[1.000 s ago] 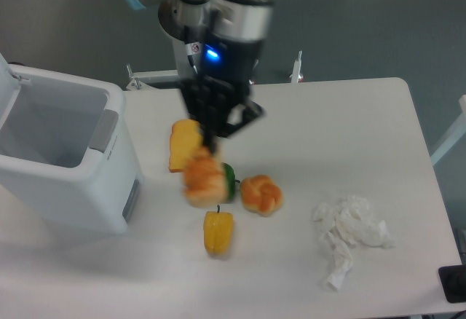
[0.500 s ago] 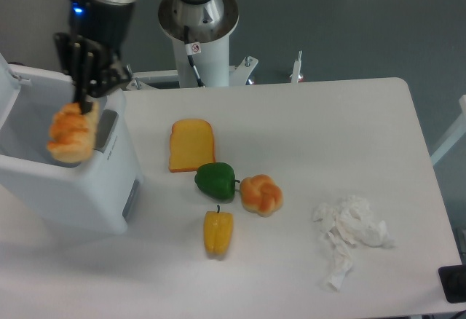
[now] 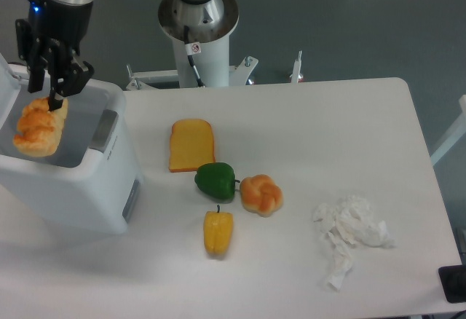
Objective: Place the square bread in the trash can
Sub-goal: 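Lower the bun into the bin and open the gripper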
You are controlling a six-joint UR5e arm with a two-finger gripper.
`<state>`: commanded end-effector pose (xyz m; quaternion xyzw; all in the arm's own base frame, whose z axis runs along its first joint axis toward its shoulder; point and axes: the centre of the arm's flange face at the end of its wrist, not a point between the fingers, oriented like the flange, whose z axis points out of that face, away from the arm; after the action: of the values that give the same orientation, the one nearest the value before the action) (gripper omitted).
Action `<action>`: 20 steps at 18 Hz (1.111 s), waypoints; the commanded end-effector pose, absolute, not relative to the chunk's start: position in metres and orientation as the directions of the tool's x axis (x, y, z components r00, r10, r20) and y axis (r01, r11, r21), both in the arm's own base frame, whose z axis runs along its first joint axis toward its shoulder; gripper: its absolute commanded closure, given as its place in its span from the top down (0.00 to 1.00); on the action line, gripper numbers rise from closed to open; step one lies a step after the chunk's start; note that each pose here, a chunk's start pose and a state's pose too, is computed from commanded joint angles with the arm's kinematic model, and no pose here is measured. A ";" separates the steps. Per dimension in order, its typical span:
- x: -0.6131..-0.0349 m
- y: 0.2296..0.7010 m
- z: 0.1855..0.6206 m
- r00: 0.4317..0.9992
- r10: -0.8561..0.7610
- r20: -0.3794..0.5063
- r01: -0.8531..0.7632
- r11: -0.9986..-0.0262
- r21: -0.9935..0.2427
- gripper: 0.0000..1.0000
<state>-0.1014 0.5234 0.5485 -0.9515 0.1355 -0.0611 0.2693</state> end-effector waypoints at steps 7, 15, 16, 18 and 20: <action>-0.100 0.523 0.523 0.953 -0.289 0.085 -0.212 -0.843 -0.494 1.00; -0.092 0.526 0.505 0.949 -0.294 0.117 -0.209 -0.860 -0.465 1.00; -0.092 0.526 0.504 0.949 -0.294 0.116 -0.210 -0.860 -0.464 1.00; -0.093 0.527 0.504 0.949 -0.293 0.115 -0.210 -0.862 -0.462 1.00; -0.099 0.528 0.503 0.952 -0.287 0.111 -0.206 -0.862 -0.464 1.00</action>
<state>-0.0995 0.5280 0.5028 -0.9607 0.1281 -0.0883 0.2298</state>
